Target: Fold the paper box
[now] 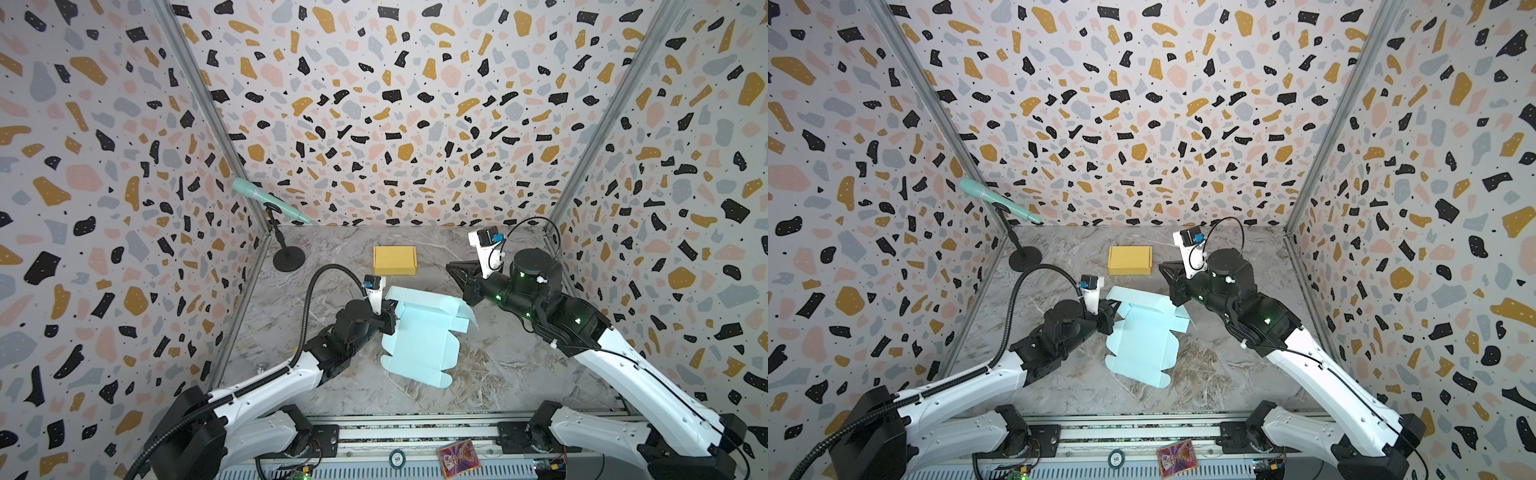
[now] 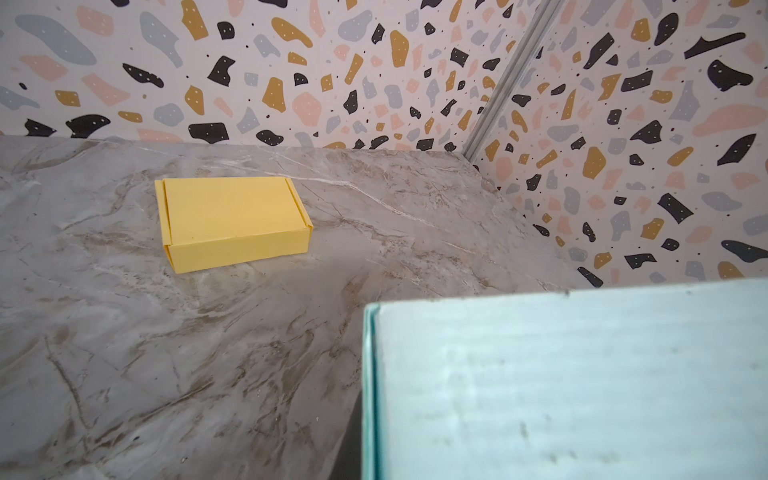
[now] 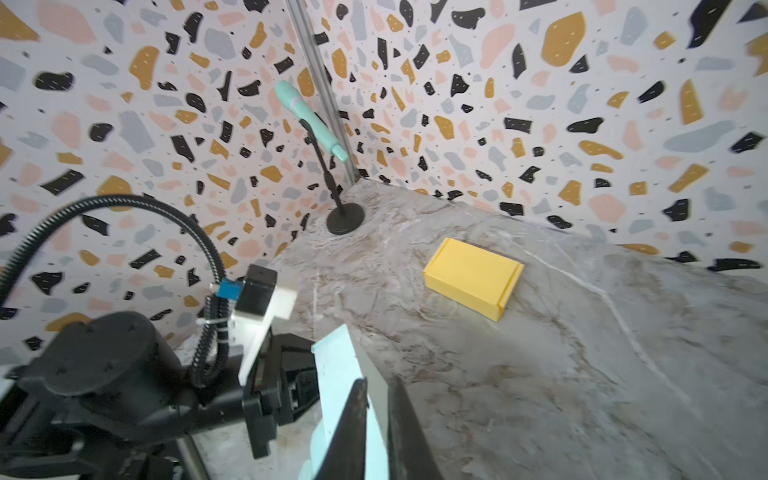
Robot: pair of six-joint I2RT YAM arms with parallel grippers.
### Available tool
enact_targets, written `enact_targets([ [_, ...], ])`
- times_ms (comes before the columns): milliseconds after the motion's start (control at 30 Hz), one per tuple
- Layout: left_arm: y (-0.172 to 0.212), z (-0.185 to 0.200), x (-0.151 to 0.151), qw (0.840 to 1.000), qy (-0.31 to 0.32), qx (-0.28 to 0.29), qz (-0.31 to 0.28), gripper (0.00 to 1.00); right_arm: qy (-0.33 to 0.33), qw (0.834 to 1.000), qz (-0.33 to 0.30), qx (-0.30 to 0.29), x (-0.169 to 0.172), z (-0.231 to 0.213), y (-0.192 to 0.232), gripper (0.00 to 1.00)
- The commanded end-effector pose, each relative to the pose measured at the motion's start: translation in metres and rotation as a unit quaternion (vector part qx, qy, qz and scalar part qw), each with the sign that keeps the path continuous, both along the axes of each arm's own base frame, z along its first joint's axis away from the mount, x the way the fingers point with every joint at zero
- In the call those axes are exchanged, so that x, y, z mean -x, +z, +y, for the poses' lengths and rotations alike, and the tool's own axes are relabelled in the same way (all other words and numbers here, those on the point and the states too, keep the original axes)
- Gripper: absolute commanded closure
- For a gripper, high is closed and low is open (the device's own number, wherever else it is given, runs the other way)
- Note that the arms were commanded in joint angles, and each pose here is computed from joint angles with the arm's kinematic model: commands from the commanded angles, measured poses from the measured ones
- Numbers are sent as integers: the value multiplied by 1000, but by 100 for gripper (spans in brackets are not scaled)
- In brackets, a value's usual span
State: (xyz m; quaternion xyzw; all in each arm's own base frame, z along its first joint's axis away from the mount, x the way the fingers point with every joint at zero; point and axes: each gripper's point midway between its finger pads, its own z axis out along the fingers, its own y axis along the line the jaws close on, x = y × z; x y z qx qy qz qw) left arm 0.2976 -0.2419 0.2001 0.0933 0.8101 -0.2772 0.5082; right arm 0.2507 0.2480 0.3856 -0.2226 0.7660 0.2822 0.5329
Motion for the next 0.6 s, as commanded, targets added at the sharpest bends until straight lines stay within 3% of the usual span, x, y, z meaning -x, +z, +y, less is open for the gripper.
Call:
enact_targets([
  [0, -24, 9, -10, 998, 24, -11, 57, 97, -62, 994, -14, 89, -10, -15, -15, 94],
  [100, -42, 21, -22, 995, 54, -17, 81, 99, -71, 991, -12, 115, -16, -5, -23, 100],
  [567, -58, 30, -29, 993, 68, -15, 100, 100, -54, 983, 57, 165, -33, 30, -111, 100],
])
